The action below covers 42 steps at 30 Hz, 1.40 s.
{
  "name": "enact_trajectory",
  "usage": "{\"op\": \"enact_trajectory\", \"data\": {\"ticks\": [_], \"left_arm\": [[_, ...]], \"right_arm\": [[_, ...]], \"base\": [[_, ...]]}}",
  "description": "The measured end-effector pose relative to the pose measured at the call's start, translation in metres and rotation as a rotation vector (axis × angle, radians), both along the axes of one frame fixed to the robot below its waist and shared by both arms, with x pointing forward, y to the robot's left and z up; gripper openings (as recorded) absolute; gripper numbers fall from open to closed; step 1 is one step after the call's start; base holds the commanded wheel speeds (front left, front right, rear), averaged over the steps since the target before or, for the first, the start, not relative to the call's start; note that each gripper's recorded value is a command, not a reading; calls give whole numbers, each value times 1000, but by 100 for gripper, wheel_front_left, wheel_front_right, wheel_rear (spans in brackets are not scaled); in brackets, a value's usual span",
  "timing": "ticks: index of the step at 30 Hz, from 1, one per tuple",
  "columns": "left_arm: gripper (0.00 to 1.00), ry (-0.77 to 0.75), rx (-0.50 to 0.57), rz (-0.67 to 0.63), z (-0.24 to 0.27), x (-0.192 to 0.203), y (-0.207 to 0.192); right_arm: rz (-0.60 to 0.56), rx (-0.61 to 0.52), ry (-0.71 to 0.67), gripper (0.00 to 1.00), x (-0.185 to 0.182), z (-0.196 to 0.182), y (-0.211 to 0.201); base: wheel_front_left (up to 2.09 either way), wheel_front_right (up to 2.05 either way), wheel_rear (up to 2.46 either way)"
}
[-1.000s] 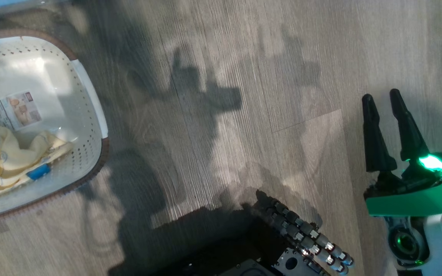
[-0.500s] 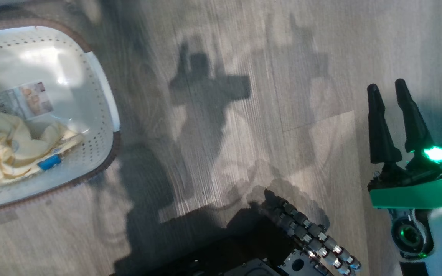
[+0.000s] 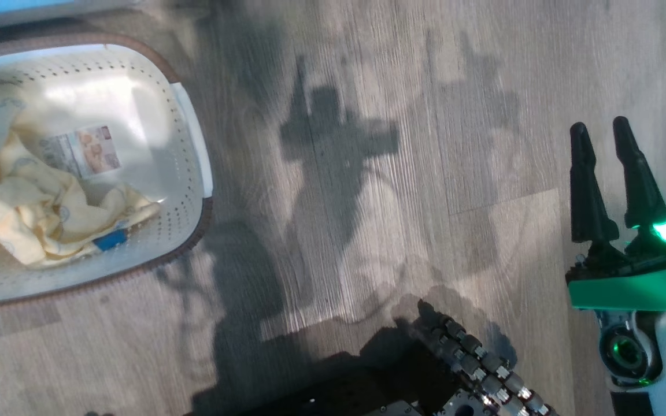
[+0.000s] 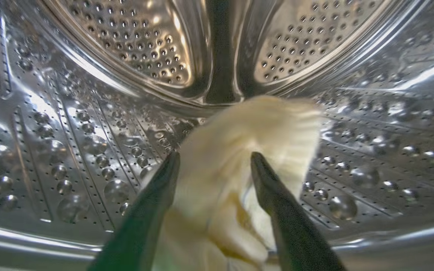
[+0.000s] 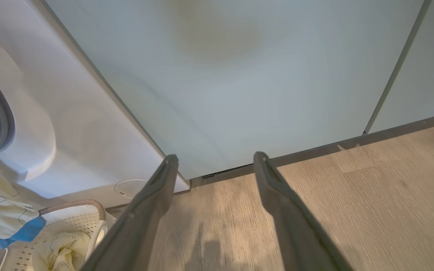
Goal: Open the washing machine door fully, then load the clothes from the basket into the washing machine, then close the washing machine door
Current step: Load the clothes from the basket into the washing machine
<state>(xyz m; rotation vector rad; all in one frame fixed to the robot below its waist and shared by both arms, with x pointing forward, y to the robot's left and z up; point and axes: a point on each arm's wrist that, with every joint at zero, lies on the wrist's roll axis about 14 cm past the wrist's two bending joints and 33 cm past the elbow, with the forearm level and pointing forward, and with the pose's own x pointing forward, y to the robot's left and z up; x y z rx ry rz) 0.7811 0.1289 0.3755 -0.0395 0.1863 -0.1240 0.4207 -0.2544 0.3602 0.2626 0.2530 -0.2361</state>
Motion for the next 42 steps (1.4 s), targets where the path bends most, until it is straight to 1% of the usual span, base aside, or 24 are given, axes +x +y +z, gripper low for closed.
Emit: {"op": "enact_trajectory", "data": {"ticks": [5,16,20,24,31,35,42], "left_arm": [[100,-42,7,-21,13,-17,-4],[100,-165,-42,-67,54,-63,-18],[100,-205,-56,-75,70,-94,-21],[100,-237,-48,-72,78,-130,-15],[100,-263,-47,-3,91,-199,5],[100,-259,-37,51,97,-232,22],[100,-236,-55,88,105,-283,30]], "right_arm": [[-4,-22,-31,100,2,12,-5],[4,-55,-87,100,8,32,-7],[17,-67,-114,100,10,42,-4],[19,-76,-125,100,4,49,-3],[50,-95,-157,100,1,64,6],[79,-108,-170,100,1,70,14],[128,-118,-171,100,-5,73,30]], "base": [[0,0,0],[0,0,0],[0,0,0],[0,0,0],[0,0,0],[0,0,0],[0,0,0]]}}
